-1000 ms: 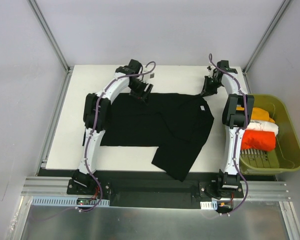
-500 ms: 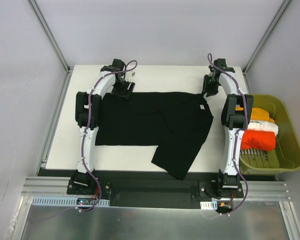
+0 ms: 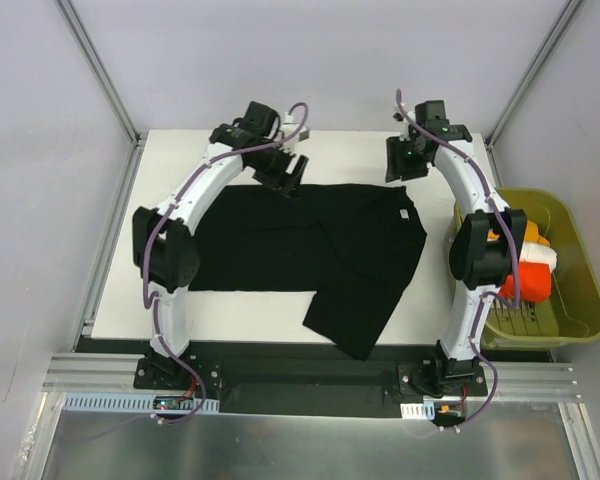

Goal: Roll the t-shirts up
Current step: Fold the T-shirt at the center of the board.

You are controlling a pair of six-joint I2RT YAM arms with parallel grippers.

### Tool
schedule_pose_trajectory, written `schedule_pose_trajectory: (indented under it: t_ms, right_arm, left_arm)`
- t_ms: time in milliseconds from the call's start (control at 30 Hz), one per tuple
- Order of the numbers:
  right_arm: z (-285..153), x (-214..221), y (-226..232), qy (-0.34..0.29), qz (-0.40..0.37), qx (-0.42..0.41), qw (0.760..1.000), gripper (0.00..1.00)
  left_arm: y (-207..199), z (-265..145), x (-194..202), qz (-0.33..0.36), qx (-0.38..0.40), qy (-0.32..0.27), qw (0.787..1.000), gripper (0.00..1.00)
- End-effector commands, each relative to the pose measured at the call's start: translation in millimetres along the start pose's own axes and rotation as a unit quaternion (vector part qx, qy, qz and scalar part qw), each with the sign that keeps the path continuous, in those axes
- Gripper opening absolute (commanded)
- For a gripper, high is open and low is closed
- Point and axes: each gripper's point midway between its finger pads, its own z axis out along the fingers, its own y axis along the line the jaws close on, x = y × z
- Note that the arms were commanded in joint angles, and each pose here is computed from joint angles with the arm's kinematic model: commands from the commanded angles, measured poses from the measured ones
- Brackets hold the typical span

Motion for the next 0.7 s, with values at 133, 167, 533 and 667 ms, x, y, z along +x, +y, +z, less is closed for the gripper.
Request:
schedule_pose_trajectory:
  t_ms: [133,167,533,667]
  right_arm:
    - [-14.9,82.7,115.6,0.104,-0.132,-0.203,0.965,0.51]
    - [-11.7,87.5,120.0,0.11,-0.138,-0.204,0.963,0.51]
    - [30.5,148.1,147.2,0.208,-0.203,-0.19,0.938,0.44]
    - [35.9,148.1,143.8,0.21,-0.209,-0.178,0.938,0.43]
  left_arm:
    - [89.7,-89.2,64.2,-0.123,-0.069,-0.003,0.99,0.7]
    - [101.7,-100.1,71.6,-0.138,-0.079,-0.009,0.987,0.7]
    - [114.1,-148.1,139.0,-0.224,-0.097,-0.027,0.969,0.68]
    - [114.4,-153.4,146.8,-0.234,-0.1,-0.035,0.966,0.68]
